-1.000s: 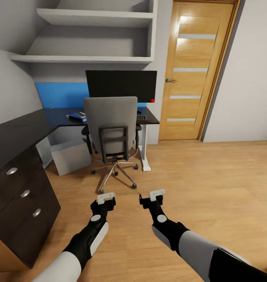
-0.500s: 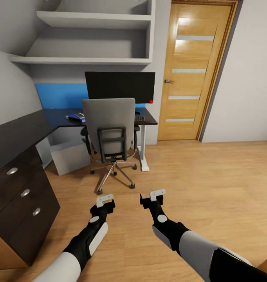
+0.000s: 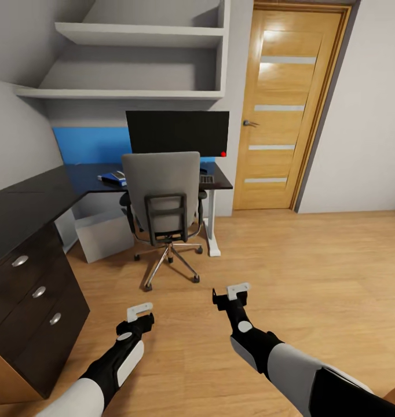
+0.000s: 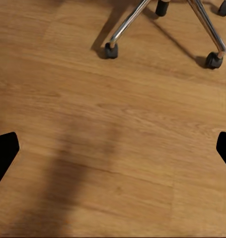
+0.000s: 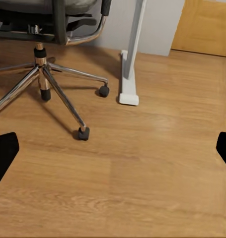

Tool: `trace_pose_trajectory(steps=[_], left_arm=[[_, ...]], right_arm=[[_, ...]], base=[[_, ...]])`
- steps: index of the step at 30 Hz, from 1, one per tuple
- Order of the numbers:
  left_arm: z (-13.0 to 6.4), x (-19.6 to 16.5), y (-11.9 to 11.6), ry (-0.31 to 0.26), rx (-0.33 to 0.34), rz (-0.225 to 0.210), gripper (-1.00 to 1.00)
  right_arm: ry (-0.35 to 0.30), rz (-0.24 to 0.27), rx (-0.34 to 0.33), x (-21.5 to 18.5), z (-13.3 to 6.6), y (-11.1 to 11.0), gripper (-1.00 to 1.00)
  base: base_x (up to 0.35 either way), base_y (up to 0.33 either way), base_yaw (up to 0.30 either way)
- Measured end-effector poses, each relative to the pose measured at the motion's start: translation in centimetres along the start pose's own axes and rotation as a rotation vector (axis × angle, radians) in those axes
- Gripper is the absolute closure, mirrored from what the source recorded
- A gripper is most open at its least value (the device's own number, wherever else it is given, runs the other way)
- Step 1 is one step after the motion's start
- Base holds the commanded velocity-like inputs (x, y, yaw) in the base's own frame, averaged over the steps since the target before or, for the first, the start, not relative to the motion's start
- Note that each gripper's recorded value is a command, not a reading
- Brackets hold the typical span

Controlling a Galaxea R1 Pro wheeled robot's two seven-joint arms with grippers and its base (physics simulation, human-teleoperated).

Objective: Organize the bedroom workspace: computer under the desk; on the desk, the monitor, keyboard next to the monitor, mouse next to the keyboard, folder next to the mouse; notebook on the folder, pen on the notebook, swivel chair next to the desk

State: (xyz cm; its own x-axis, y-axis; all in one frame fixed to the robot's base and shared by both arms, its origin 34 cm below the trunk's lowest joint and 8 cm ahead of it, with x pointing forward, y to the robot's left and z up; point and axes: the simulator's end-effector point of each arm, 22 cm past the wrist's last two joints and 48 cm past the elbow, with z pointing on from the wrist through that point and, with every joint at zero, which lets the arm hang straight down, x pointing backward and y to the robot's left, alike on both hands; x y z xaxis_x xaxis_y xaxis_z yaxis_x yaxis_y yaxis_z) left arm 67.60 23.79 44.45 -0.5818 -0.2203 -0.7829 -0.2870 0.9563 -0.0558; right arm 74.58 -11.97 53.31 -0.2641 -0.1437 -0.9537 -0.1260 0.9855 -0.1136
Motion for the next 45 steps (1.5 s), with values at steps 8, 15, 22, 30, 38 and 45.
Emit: trace_pose_trajectory(steps=[8,15,22,30,38,45], left_arm=[[-0.5,4.1,4.3,0.057,-0.093,0.034,-1.00],[-1.8,5.9,6.6,0.038,-0.146,0.036,-1.00],[-3.3,7.9,8.7,0.088,-0.189,0.066,-1.00],[-5.6,9.1,10.4,0.066,-0.217,0.064,-1.00],[-8.3,11.8,11.9,0.121,-0.231,0.082,-1.00],[-10.7,13.9,14.2,0.166,-0.257,0.104,-1.00]], right_arm=[[-0.021,0.031,0.071,2.8,-3.2,-1.9,-1.00],[-0.021,0.058,0.105,4.6,-6.0,-2.3,-1.00],[0.001,0.063,0.115,6.1,-8.3,-2.6,-1.00],[0.042,0.072,0.116,7.8,-11.0,-2.5,-1.00],[0.102,0.075,0.131,9.4,-13.4,-2.8,-1.00],[0.177,0.061,0.176,11.7,-16.2,-4.7,-1.00]], base=[[0.000,0.000,0.000],[0.000,0.000,0.000],[0.000,0.000,0.000],[0.000,0.000,0.000],[0.000,0.000,0.000],[0.000,0.000,0.000]])
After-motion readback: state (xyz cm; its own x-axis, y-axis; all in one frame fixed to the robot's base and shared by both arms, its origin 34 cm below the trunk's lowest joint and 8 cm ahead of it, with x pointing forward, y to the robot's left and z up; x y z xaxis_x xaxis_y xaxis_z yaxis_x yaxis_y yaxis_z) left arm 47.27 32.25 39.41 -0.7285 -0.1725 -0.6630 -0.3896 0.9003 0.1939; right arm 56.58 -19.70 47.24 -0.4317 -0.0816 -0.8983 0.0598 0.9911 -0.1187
